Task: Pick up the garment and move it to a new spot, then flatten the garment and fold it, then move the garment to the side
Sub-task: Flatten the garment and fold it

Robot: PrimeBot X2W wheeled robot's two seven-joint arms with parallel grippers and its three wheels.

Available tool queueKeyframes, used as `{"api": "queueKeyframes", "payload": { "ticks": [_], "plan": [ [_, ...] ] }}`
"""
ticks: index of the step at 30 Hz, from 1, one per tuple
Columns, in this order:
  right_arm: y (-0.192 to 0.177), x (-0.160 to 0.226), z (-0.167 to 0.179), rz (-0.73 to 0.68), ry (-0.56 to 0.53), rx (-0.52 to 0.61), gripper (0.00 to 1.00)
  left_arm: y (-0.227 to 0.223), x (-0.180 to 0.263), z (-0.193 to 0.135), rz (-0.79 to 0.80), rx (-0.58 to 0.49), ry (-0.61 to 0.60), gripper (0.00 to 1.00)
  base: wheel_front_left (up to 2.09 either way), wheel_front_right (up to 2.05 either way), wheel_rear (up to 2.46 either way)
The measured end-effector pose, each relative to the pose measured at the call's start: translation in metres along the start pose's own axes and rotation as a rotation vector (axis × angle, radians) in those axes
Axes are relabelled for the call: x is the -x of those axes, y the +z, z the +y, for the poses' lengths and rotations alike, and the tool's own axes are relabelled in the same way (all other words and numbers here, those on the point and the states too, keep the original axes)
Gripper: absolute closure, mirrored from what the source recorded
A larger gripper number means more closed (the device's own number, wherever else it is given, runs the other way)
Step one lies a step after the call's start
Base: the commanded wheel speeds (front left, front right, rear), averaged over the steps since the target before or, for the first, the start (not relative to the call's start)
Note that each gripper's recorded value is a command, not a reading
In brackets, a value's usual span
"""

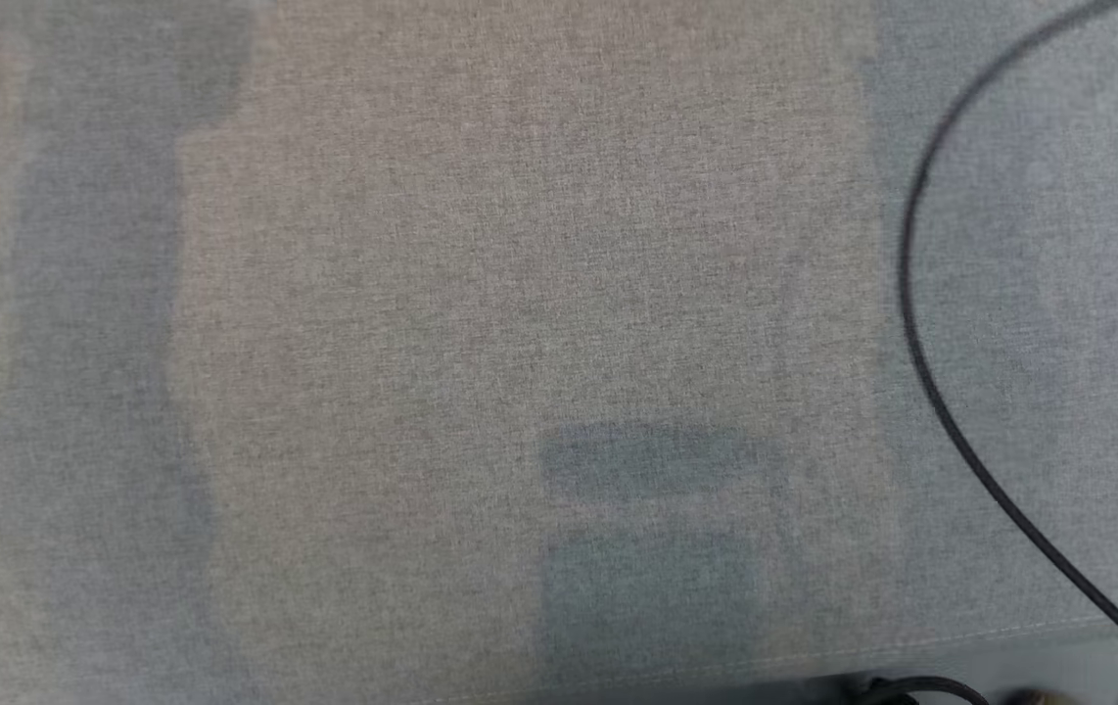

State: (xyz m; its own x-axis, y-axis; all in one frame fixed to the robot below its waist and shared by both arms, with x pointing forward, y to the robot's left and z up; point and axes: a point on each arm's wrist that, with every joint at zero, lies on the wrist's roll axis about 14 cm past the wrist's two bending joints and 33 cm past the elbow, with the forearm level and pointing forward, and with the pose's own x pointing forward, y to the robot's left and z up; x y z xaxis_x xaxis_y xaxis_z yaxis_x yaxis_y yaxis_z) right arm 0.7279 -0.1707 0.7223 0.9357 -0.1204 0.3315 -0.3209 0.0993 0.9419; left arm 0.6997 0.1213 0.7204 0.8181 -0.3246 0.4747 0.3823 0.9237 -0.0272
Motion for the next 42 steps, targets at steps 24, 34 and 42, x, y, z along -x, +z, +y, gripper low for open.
{"api": "queueKeyframes", "payload": {
  "ticks": [24, 34, 42],
  "plan": [
    [0.063, 0.323, -0.224, 0.098, -0.547, -0.078, 1.0, -0.175, 0.296, -0.053, 0.514, 0.407, 0.204, 1.0, 0.0, 0.0, 0.0],
    [0.087, 0.382, -0.193, 0.082, -0.579, -0.062, 1.0, -0.124, 0.34, -0.087, 0.485, 0.402, 0.221, 1.0, 0.0, 0.0, 0.0],
    [0.107, 0.427, -0.158, 0.117, -0.544, 0.191, 1.0, -0.102, 0.401, -0.123, 0.549, 0.401, 0.238, 1.0, 0.0, 0.0, 0.0]
  ]
}}
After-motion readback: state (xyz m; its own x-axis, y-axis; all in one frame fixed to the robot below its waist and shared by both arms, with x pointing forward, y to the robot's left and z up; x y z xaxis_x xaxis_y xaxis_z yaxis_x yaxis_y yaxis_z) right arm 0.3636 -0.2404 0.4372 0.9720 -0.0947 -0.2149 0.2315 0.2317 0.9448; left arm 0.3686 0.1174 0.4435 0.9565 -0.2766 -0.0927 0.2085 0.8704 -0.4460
